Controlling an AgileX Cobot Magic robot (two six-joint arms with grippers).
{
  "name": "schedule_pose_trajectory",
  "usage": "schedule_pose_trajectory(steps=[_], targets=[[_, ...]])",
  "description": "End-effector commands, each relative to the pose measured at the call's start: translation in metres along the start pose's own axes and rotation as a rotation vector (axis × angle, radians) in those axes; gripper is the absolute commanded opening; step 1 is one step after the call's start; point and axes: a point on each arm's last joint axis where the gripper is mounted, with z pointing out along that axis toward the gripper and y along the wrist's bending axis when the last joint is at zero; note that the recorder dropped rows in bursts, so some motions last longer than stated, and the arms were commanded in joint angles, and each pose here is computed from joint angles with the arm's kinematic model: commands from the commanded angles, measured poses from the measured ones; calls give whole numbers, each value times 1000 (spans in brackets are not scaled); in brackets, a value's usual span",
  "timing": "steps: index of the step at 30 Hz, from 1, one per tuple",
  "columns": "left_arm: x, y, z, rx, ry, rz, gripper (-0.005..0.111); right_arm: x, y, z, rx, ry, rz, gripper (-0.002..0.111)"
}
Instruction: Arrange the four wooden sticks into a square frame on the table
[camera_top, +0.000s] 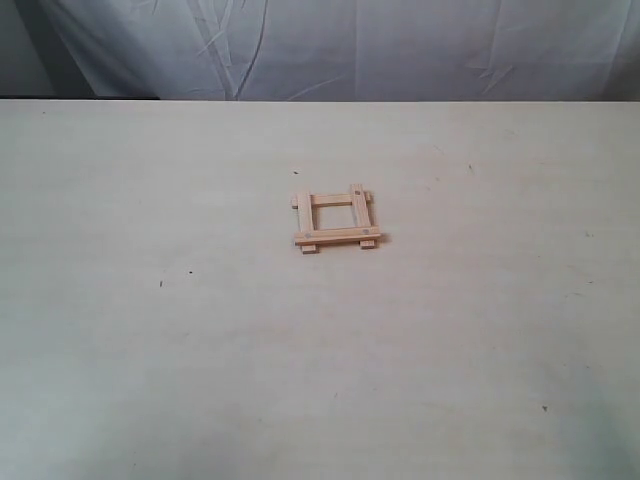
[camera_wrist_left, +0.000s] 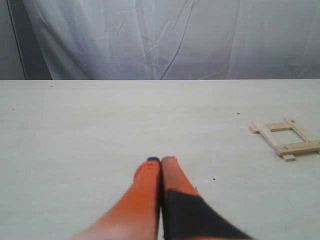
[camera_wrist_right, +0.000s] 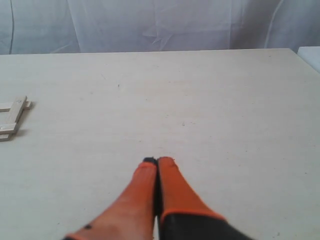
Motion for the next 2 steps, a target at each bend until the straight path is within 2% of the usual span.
schedule_pose_trajectory(steps=[1, 2], targets=[[0, 0, 0, 8, -17, -5, 0, -1, 0, 0, 6, -20, 4, 0], [0, 0, 0, 8, -17, -5, 0, -1, 0, 0, 6, -20, 4, 0]])
